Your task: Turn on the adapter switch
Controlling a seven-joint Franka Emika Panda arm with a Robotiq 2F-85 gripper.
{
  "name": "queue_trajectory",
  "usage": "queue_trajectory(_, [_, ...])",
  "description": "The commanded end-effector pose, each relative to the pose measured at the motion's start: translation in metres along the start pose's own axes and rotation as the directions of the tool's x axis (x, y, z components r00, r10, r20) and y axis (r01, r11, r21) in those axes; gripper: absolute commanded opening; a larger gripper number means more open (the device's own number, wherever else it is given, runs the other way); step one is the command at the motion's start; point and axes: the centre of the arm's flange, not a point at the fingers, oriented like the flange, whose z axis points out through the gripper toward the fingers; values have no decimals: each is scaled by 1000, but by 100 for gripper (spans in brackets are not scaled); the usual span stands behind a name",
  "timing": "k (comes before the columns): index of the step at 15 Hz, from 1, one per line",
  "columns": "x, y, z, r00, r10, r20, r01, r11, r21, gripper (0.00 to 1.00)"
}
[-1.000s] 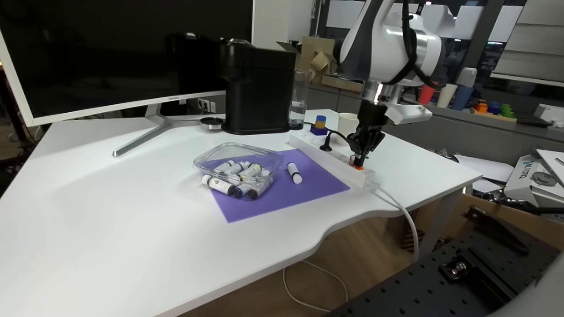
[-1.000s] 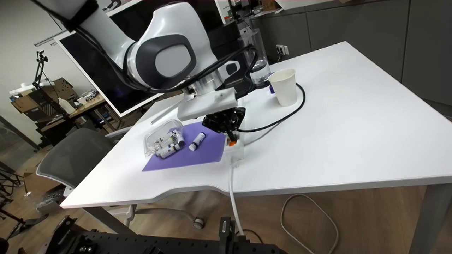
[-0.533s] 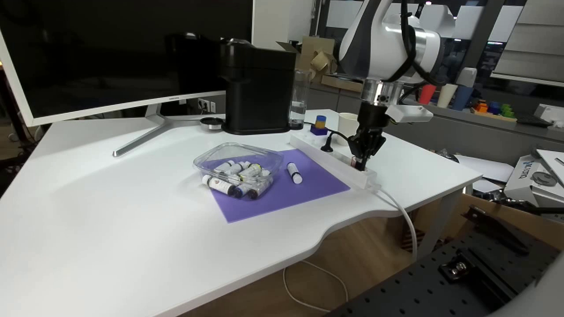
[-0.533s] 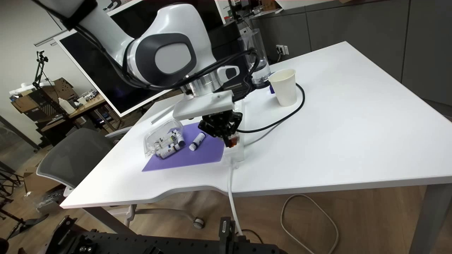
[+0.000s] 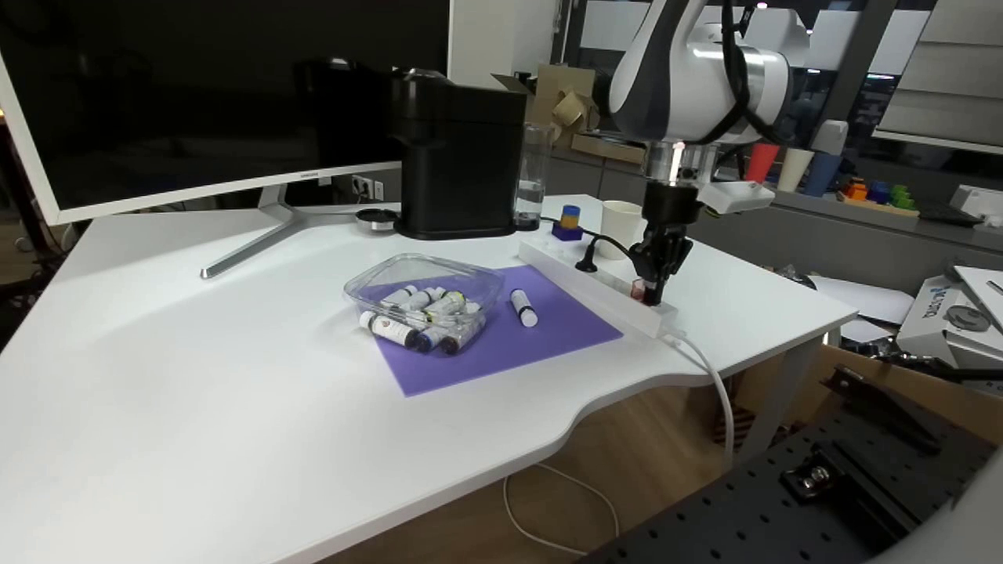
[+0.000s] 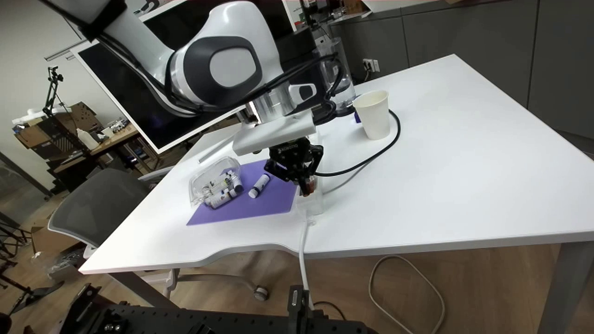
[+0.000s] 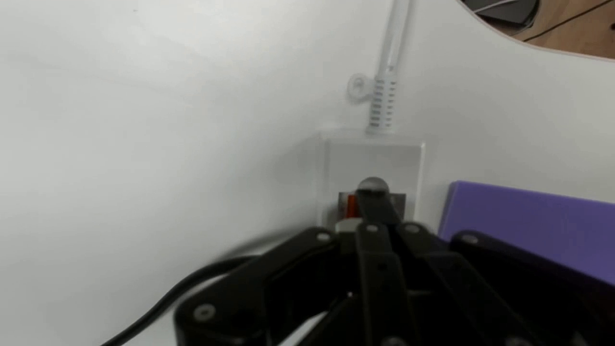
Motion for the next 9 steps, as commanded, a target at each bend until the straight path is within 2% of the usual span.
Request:
queue_trajectory(1, [8, 5, 0, 999, -52, 15, 53, 998, -22, 0])
queue_trajectory(6, [9, 5, 4, 997, -73, 21, 73, 997, -26, 0])
queue_trajectory(9, [5, 15, 10, 999, -52, 14, 52, 999, 7, 0])
